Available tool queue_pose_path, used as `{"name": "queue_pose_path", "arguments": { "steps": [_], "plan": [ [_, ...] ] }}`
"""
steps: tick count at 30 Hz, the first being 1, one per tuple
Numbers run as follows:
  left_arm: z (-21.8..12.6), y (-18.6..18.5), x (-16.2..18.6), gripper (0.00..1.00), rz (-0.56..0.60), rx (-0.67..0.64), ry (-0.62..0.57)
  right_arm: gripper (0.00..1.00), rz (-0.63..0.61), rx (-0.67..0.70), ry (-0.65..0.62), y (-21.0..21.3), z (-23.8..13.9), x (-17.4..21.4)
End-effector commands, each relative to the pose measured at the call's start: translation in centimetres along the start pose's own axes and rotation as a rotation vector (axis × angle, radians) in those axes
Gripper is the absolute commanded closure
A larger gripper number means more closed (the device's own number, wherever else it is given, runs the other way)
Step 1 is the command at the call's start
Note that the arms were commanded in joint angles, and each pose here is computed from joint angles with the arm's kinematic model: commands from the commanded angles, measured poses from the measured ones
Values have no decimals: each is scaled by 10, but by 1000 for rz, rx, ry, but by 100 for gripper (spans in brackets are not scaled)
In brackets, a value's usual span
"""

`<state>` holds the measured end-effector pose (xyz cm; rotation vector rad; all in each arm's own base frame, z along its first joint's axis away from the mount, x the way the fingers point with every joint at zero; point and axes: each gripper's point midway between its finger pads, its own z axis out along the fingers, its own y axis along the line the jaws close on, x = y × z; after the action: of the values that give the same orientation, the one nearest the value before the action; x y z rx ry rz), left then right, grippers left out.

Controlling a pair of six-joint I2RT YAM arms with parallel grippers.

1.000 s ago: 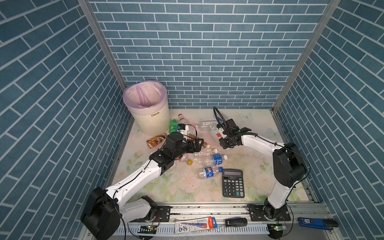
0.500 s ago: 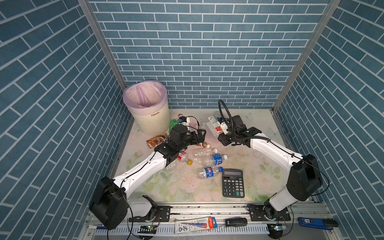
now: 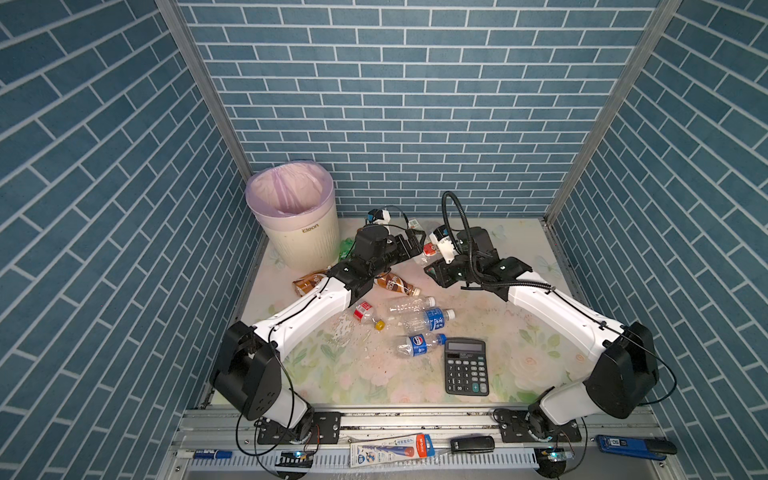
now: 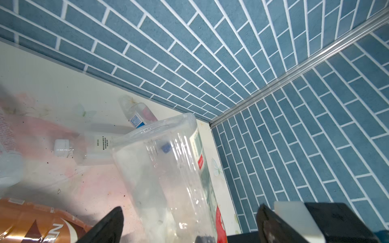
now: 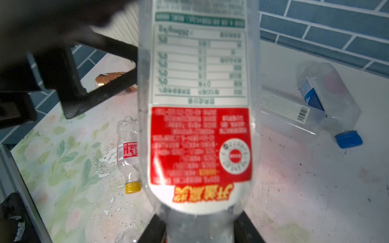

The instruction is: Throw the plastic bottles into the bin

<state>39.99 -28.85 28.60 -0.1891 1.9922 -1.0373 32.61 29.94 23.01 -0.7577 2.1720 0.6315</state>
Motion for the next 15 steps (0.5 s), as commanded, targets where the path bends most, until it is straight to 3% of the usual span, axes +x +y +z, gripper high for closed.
{"name": "queue_pose_path", "arguments": {
  "steps": [1,6,15],
  "plan": [
    [8,3,-11,1,-29,-7,-32,62,6,-60,-68,17,-11,-15],
    [12,4,-12,4,-28,-15,-34,62,9,-88,-100,24,-16,-20],
    [10,3,-18,29,-36,1,-68,61,5,-96,-124,26,-19,-22]
  ]
}}
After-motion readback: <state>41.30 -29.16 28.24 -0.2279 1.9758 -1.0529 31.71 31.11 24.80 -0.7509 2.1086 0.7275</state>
